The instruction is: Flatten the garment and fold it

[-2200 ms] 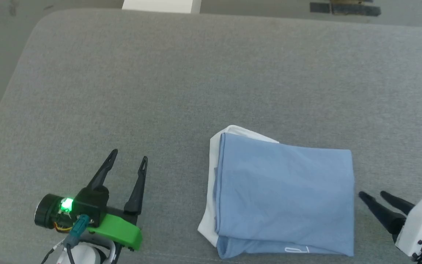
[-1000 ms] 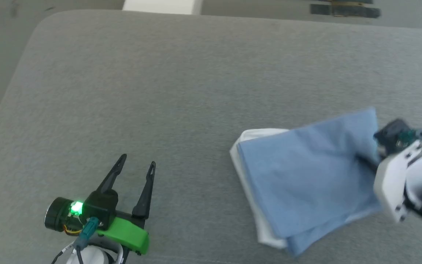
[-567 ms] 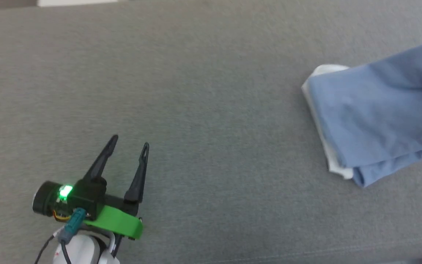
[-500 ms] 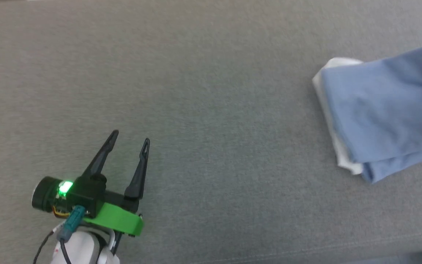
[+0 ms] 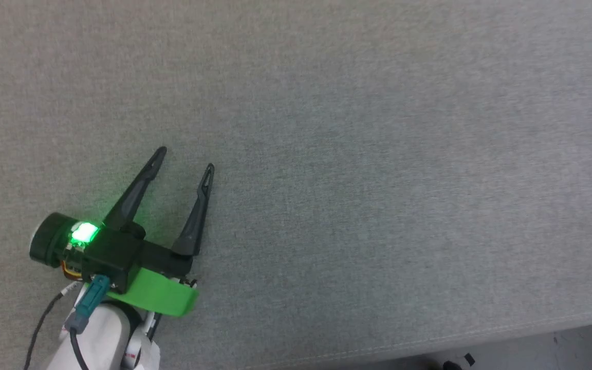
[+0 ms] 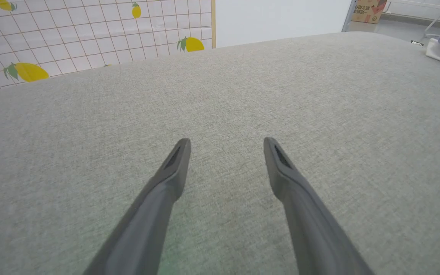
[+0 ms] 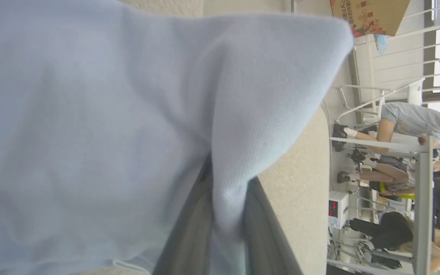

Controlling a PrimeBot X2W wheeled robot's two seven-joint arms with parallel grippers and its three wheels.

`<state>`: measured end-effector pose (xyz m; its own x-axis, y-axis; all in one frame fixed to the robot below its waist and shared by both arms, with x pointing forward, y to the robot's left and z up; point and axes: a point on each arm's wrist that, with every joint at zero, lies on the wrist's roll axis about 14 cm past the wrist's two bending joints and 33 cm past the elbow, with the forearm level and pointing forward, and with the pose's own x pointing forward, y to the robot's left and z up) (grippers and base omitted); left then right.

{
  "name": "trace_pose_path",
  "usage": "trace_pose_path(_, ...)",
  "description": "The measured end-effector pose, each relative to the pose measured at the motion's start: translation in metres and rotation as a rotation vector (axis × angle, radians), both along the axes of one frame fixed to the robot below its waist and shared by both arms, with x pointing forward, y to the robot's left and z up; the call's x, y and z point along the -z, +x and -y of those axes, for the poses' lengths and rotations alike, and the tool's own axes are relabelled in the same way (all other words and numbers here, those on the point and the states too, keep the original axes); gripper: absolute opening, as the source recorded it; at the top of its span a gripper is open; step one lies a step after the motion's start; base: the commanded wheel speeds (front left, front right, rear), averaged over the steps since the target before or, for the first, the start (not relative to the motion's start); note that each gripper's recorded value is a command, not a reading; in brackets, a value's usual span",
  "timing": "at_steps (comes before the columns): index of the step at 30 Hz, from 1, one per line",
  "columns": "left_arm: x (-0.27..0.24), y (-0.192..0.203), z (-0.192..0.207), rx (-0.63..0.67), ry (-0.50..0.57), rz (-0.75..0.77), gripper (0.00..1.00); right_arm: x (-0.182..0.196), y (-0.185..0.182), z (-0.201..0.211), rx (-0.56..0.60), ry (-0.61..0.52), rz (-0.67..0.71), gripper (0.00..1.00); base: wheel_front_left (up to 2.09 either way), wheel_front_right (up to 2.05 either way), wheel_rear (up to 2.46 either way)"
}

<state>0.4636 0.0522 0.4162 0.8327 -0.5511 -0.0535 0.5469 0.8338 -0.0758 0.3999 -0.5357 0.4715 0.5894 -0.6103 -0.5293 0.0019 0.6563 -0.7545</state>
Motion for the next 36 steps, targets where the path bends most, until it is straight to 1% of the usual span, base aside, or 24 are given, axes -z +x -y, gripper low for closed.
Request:
trace_pose_path(5, 0.015, 0.002, -0.006, -0.007, 0.013, -0.025, 1.00, 0.012, 0.009, 0.007, 0.012, -0.021, 0.035, 0.00, 0.00, 0.00, 0.00)
trace_pose_path(9, 0.023, 0.000, -0.009, -0.013, 0.017, -0.049, 1.00, 0.025, 0.013, 0.008, 0.024, -0.028, 0.029, 0.00, 0.00, 0.00, 0.00)
trace_pose_path(10, 0.024, -0.001, -0.011, -0.016, 0.020, -0.051, 1.00, 0.027, 0.015, 0.007, 0.022, -0.030, 0.032, 0.38, 0.00, 0.00, 0.00)
trace_pose_path(11, 0.025, -0.001, -0.012, -0.019, 0.022, -0.052, 1.00, 0.027, 0.016, 0.007, 0.016, -0.034, 0.037, 1.00, 0.00, 0.00, 0.00)
trace_pose_path(15, 0.024, -0.004, -0.014, -0.032, 0.033, -0.056, 1.00, 0.017, 0.020, 0.005, -0.011, -0.055, 0.068, 1.00, 0.00, 0.00, 0.00)
trace_pose_path(19, 0.018, -0.007, -0.016, -0.051, 0.039, -0.052, 1.00, 0.000, 0.020, 0.002, -0.036, -0.067, 0.108, 1.00, 0.00, 0.00, 0.00)
trace_pose_path(22, 0.008, -0.010, -0.017, -0.069, 0.033, -0.037, 1.00, -0.019, 0.028, -0.009, -0.093, -0.062, 0.167, 1.00, 0.00, 0.00, 0.00)
trace_pose_path(28, -0.019, -0.019, -0.022, -0.108, 0.023, 0.004, 1.00, -0.070, 0.061, -0.062, -0.268, 0.040, 0.404, 1.00, 0.00, 0.00, 0.00)
trace_pose_path(31, -0.037, -0.023, -0.031, -0.152, 0.027, 0.040, 1.00, -0.104, 0.073, -0.094, -0.347, 0.129, 0.581, 1.00, 0.00, 0.00, 0.00)
trace_pose_path(33, -0.048, -0.026, -0.036, -0.172, 0.032, 0.063, 1.00, -0.119, 0.076, -0.118, -0.412, 0.173, 0.665, 1.00, 0.00, 0.00, 0.00)
trace_pose_path(36, -0.063, -0.031, -0.040, -0.185, 0.037, 0.087, 1.00, -0.134, 0.074, -0.145, -0.466, 0.262, 0.782, 1.00, 0.00, 0.00, 0.00)
